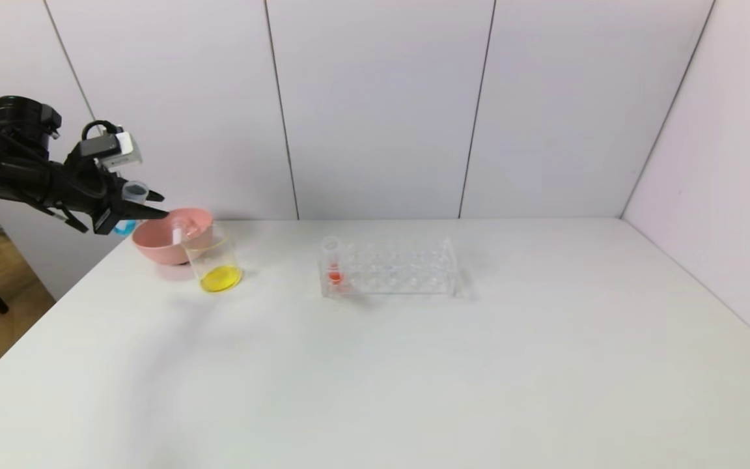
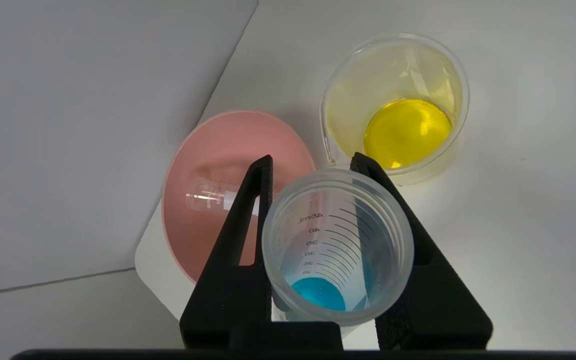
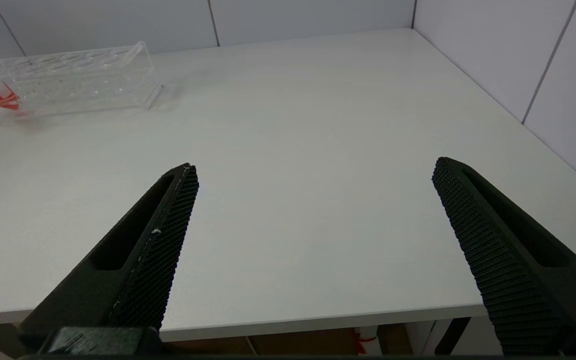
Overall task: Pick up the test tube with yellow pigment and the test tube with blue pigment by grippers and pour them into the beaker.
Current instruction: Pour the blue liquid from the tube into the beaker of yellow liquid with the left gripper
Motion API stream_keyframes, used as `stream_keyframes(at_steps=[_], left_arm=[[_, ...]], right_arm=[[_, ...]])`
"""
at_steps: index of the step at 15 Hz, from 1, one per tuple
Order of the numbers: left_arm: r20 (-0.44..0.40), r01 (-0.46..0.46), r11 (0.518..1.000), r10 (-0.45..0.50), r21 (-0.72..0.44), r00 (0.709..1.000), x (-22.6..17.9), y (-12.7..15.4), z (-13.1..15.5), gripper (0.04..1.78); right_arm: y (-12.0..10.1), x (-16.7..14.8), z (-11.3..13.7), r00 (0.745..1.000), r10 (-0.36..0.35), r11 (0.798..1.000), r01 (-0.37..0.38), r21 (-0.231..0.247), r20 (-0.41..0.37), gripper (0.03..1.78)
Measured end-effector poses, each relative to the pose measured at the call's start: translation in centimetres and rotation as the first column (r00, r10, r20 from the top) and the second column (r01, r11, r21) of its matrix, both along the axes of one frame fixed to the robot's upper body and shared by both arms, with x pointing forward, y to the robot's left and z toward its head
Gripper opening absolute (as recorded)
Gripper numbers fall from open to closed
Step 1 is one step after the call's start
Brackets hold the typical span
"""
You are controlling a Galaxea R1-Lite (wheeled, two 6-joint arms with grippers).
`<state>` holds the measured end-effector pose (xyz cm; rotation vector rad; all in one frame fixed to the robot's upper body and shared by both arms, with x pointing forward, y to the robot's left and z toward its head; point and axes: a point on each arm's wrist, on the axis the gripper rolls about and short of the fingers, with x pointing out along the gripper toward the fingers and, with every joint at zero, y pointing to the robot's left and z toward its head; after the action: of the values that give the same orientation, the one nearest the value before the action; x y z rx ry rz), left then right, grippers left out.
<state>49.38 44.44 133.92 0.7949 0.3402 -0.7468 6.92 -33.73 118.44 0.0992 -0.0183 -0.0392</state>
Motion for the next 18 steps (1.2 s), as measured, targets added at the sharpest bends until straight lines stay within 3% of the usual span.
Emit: stream_keyframes(at_steps=[3, 9, 18], left_arm=[[0.024, 0.016, 0.994, -0.019, 0.104, 1.0, 0.4, 0.2, -0.6, 0.55], [0.045, 0.048, 0.979, -0.058, 0.2, 0.997, 1.0, -0.3, -1.2, 0.55], [0.07, 0.024, 0.963, -0.044, 0.269, 0.997, 2.7, -1.7, -2.1, 0.55]], right_arm=[[0.0, 0.0, 0.0, 1.0, 0.0, 1.0, 0.0, 0.0, 0.0, 1.71], [0.0, 0.0, 0.0, 1.0, 0.0, 1.0, 0.0, 0.0, 0.0, 1.71], [0.0, 0.0, 0.0, 1.0, 0.0, 1.0, 0.0, 0.0, 0.0, 1.71]])
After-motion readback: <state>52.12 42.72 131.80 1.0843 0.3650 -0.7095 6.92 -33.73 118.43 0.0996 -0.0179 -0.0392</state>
